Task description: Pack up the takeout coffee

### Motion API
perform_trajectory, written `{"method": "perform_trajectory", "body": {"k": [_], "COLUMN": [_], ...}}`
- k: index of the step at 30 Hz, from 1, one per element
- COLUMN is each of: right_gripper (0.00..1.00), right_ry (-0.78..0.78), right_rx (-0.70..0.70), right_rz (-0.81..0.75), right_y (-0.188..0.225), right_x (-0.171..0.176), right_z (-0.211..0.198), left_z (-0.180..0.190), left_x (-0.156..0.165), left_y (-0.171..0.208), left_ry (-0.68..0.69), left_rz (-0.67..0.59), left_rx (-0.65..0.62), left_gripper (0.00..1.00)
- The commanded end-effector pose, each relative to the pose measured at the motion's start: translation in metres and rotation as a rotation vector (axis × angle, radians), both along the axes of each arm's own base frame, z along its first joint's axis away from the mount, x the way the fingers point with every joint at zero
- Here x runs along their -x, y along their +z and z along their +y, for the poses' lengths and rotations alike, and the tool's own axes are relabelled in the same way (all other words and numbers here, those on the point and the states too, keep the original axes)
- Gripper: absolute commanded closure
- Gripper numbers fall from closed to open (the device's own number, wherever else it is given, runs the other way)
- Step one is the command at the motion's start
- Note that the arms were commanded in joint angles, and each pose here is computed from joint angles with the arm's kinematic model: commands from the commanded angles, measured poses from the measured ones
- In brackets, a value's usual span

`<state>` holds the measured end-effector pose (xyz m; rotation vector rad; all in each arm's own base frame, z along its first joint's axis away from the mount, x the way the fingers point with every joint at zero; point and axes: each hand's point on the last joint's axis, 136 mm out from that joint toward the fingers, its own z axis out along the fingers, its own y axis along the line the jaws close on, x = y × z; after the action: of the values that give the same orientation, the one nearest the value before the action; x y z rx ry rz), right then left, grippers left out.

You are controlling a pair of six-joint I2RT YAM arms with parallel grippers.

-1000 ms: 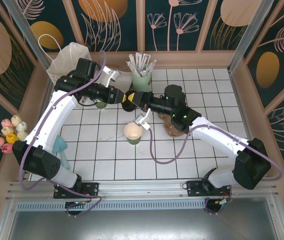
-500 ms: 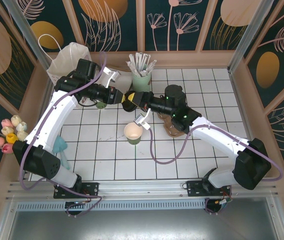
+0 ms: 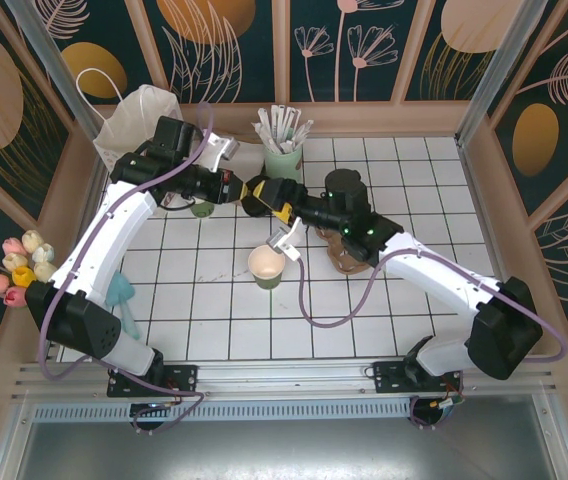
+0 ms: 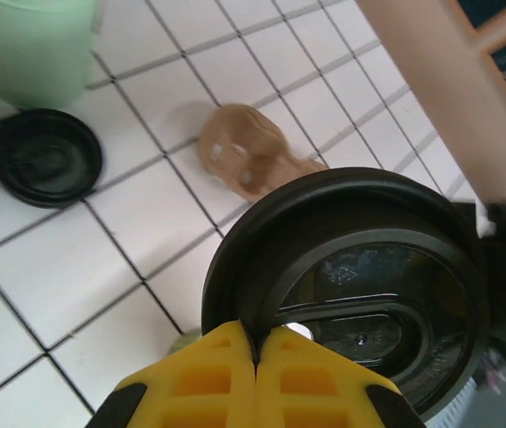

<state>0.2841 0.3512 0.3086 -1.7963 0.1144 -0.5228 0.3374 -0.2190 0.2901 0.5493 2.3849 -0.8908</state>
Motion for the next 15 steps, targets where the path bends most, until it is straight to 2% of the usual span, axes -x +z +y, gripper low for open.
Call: {"method": "perform_trajectory", "body": {"k": [1,4,6,8,11,13,15], "right_gripper": [0.01,0.01,0.01,0.01,0.01,0.01,0.01], "right_ry": [-0.157,-0.392,-0.466,-0.452,-0.367,-0.333,-0.339], "right_rx": [-0.022,-0.148,-0.256,-0.43,-0.635,-0.779,-1.015], "right_rz": [0.214,0.52,0.711,0.735,0.759,0.905,1.152], "right_y": [0.006,0.02,0.024,0.032,0.043,0.054,0.071], "right_x": [-0.014,-0.041,-0.046,-0.048,-0.031,-0.023,-0.027], "right_z": [-0.018,-0.027,-0.03,-0.03,-0.034,-0.037,-0.045], "left_z": [0.021,0.028,0.033,0.034,0.038,0.045,0.054], "left_x": [-0.027,-0.034,-0.037,-0.036,-0.033,-0.03,-0.026], "left_y": [0.013,0.015,0.016,0.016,0.012,0.003,-0.011], "left_ry": [0.17,0.231,0.264,0.267,0.29,0.325,0.359], "left_rz": [-0.088,-0.109,-0.132,-0.135,-0.125,-0.117,-0.102], "left_rx": [-0.063,-0.076,-0.083,-0.082,-0.082,-0.104,-0.144], "left_gripper": [1.0,1.0,1.0,1.0,1.0,1.0,1.0]}}
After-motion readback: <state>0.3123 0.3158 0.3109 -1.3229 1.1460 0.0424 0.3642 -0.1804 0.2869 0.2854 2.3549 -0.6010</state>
